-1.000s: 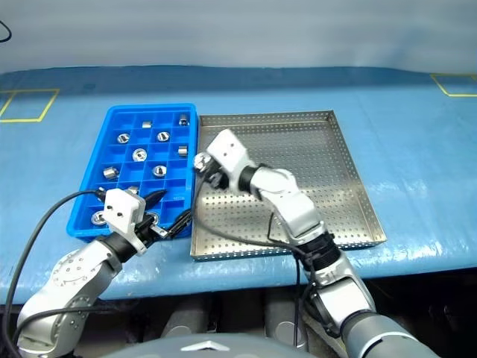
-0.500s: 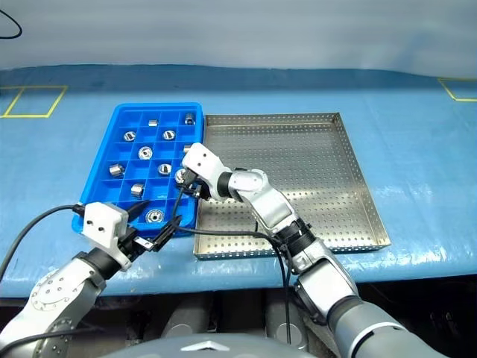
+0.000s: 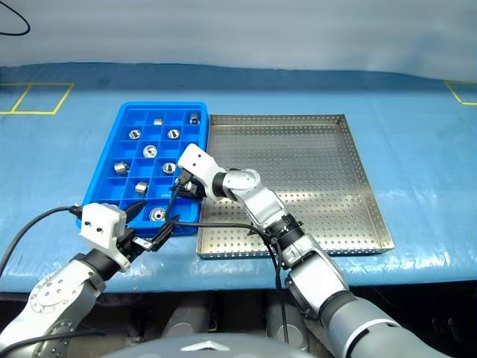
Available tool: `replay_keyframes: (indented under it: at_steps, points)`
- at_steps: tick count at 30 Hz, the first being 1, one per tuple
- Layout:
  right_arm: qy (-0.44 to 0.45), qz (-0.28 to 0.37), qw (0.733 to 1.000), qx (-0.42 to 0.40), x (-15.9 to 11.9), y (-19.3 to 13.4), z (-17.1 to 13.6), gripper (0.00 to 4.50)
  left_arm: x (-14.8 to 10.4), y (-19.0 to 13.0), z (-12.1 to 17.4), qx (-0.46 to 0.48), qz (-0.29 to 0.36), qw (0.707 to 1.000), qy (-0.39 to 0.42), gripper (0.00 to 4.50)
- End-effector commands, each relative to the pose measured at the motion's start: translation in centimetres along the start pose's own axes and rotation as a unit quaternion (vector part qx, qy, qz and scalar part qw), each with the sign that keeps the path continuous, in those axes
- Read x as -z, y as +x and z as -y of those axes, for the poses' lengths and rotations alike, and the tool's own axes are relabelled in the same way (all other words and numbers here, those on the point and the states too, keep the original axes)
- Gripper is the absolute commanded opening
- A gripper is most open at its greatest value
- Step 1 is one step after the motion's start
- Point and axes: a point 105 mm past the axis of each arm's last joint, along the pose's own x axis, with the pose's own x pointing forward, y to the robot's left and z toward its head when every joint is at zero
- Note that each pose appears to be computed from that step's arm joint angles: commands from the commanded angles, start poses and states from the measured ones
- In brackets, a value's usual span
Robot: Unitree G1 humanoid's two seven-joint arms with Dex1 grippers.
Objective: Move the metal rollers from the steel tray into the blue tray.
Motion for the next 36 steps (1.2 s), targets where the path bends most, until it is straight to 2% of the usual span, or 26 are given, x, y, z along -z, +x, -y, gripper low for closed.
replay_keyframes:
  at_steps: [1, 6, 10, 13, 18, 21, 28, 36]
  points:
    - [-0.020, 0.043, 0.999, 0.015, -2.3, -0.3, 0.6, 2.93, -1.4, -0.1, 0.4, 0.007, 0.025, 1.000, 0.013, 4.50]
    - [-0.014, 0.104, 0.993, 0.059, -4.9, -2.1, 2.0, 2.93, -1.8, 0.4, 0.8, 0.023, 0.034, 0.999, 0.014, 4.50]
    - [-0.021, 0.149, 0.977, 0.152, -6.1, -5.7, 4.5, 2.93, -2.7, 1.5, 1.6, 0.048, 0.055, 0.997, 0.006, 4.50]
    - [-0.019, 0.136, 0.966, 0.220, -5.2, -8.7, 6.1, 2.93, -3.2, 2.2, 2.0, 0.066, 0.067, 0.996, 0.001, 4.50]
    - [-0.068, 0.026, 0.947, 0.312, -1.2, -14.2, 7.8, 2.93, -4.0, 3.3, 2.5, 0.105, 0.080, 0.991, 0.002, 4.50]
    - [-0.051, -0.008, 0.936, 0.348, 0.7, -16.7, 8.3, 2.93, -4.4, 4.1, 2.6, 0.124, 0.080, 0.989, 0.009, 4.50]
    - [0.008, -0.010, 0.933, 0.360, 3.0, -19.9, 7.9, 2.93, -4.8, 5.7, 2.1, 0.139, 0.081, 0.987, 0.027, 4.50]
    - [0.064, 0.020, 0.942, 0.328, 3.4, -21.6, 7.3, 2.93, -4.2, 6.9, 2.8, 0.172, 0.077, 0.982, 0.032, 4.50]
